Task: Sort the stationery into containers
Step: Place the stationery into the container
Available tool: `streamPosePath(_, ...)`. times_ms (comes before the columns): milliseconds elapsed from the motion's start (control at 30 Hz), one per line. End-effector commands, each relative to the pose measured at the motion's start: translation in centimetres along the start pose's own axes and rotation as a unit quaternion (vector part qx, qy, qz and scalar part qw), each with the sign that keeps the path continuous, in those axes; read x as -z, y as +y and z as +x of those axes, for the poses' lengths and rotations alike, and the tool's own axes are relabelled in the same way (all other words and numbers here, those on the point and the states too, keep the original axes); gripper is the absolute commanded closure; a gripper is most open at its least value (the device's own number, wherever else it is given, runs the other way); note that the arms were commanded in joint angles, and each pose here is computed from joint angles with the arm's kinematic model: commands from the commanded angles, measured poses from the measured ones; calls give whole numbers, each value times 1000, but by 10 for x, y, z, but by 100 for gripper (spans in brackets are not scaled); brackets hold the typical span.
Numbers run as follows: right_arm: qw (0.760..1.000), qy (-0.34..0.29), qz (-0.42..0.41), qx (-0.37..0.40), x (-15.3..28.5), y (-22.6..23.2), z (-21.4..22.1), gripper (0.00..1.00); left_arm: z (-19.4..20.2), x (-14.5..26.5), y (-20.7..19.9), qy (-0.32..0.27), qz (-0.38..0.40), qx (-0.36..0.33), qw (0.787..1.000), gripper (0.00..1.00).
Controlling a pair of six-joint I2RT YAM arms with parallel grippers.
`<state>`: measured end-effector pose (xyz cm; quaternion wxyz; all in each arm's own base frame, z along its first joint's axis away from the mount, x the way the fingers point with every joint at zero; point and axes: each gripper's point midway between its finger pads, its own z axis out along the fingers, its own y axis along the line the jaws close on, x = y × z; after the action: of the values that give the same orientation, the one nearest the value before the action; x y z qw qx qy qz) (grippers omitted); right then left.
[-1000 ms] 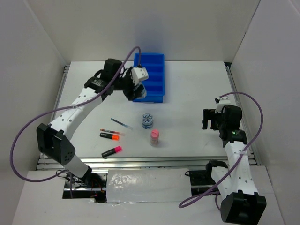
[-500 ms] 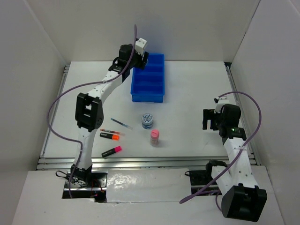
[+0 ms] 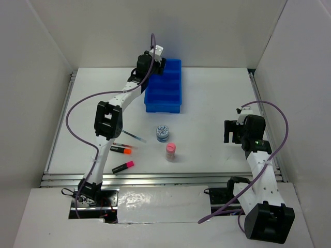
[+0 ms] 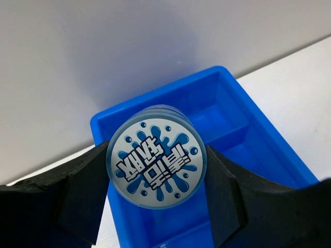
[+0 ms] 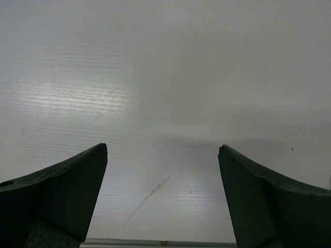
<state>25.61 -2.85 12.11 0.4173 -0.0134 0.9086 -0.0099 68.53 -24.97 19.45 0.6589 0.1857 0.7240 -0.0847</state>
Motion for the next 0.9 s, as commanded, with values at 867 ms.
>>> streamPosePath(867,1000,-10,11,6,2,-6,-7,7,-45,-21,44,-152,-97,-42,983,100)
